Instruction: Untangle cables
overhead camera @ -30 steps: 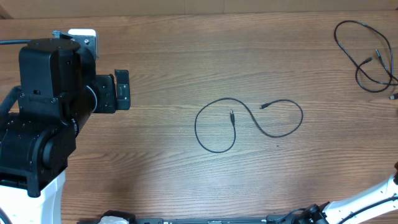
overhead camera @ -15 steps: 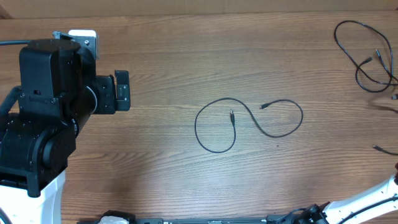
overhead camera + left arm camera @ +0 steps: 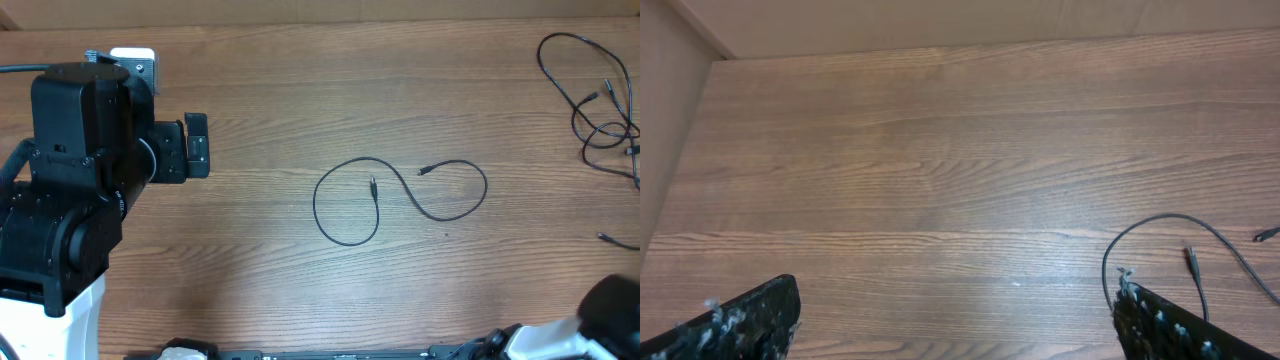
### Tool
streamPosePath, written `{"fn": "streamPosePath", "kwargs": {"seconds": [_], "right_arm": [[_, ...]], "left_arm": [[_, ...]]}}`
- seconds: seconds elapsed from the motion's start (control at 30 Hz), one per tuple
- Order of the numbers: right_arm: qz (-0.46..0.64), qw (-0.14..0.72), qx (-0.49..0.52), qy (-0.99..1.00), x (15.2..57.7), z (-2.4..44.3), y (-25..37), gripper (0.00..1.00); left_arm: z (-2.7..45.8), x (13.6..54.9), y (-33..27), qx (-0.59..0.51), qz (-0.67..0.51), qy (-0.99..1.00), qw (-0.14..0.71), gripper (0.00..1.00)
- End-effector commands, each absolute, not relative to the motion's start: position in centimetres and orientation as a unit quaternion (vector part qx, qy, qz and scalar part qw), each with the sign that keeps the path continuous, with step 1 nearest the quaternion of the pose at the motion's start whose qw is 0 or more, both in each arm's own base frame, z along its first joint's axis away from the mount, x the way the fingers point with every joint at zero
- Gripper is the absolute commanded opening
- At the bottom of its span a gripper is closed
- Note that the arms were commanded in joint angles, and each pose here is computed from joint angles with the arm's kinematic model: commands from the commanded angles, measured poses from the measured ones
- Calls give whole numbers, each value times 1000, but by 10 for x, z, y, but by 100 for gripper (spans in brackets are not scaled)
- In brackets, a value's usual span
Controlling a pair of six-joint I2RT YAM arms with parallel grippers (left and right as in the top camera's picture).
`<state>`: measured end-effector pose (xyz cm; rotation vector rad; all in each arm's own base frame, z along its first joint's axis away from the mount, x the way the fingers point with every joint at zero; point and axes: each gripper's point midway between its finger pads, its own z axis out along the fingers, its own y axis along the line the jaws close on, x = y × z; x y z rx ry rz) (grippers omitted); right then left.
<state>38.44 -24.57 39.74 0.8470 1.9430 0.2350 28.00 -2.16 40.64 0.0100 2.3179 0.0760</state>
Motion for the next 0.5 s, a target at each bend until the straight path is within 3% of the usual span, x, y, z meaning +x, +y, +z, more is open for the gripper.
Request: {"fn": "streamPosePath", "kwargs": {"seconds": [0.0, 0.23, 0.33, 0.47], "right_arm": [[111, 471, 274, 831, 399, 401, -186, 100], [103, 365, 111, 919, 408, 355, -62, 100], [90, 305, -53, 947, 391, 329, -6, 100], [123, 268, -196, 935, 375, 311, 57, 100]], "left_arm": [[411, 280, -24, 6, 23, 913, 407, 100], [412, 281, -24, 5, 22, 912, 410, 100], [413, 281, -24, 5, 22, 911, 411, 100], [415, 283, -25, 5, 21, 909, 416, 99]]}}
